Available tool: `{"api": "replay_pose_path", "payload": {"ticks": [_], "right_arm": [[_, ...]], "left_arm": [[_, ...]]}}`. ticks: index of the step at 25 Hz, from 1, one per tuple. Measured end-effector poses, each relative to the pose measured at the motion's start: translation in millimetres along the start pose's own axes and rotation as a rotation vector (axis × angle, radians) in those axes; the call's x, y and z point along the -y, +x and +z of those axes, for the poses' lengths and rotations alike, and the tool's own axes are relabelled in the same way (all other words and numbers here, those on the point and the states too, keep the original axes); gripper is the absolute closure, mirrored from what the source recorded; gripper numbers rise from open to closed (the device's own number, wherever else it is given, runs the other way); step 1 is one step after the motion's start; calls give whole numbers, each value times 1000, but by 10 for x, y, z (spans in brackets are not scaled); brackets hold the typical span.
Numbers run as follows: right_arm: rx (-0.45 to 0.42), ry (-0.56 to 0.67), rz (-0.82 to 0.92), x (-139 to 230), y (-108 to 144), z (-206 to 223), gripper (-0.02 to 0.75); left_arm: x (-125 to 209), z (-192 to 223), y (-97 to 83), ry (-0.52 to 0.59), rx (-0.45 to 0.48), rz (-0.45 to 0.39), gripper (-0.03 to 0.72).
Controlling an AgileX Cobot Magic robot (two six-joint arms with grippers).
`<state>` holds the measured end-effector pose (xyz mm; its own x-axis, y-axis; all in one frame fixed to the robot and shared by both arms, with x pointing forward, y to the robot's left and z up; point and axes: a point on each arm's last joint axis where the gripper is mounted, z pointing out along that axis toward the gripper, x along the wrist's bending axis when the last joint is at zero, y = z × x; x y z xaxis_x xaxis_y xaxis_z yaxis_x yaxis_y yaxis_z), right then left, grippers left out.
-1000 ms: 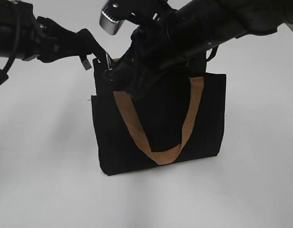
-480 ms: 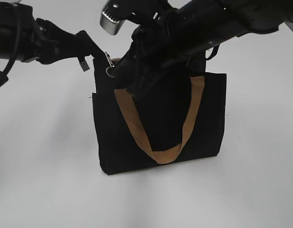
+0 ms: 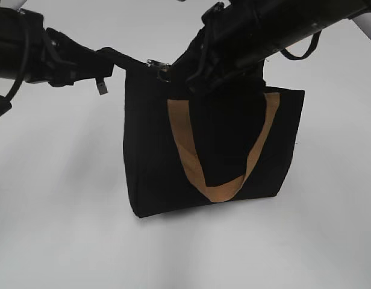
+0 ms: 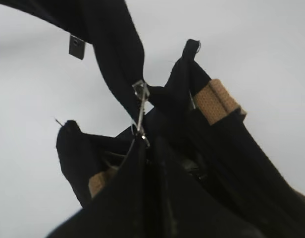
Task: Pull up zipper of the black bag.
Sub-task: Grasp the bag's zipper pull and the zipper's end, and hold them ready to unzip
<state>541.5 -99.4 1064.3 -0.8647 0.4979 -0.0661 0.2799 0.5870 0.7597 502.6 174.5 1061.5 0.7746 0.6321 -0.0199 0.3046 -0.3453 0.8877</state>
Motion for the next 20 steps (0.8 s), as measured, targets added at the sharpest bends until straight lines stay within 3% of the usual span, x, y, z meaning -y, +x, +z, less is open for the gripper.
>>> {"api": "replay_pose_path", "payload": {"ticks": [9,20], "right_arm": [[-46,19,196,109,-186,-153,726],[-93,-50,293,66,-182,-169,736]], "left_arm": [[-6,11,-26,0,8,-3,686],[-17,4,-1,-14,-11,-32,686]]}}
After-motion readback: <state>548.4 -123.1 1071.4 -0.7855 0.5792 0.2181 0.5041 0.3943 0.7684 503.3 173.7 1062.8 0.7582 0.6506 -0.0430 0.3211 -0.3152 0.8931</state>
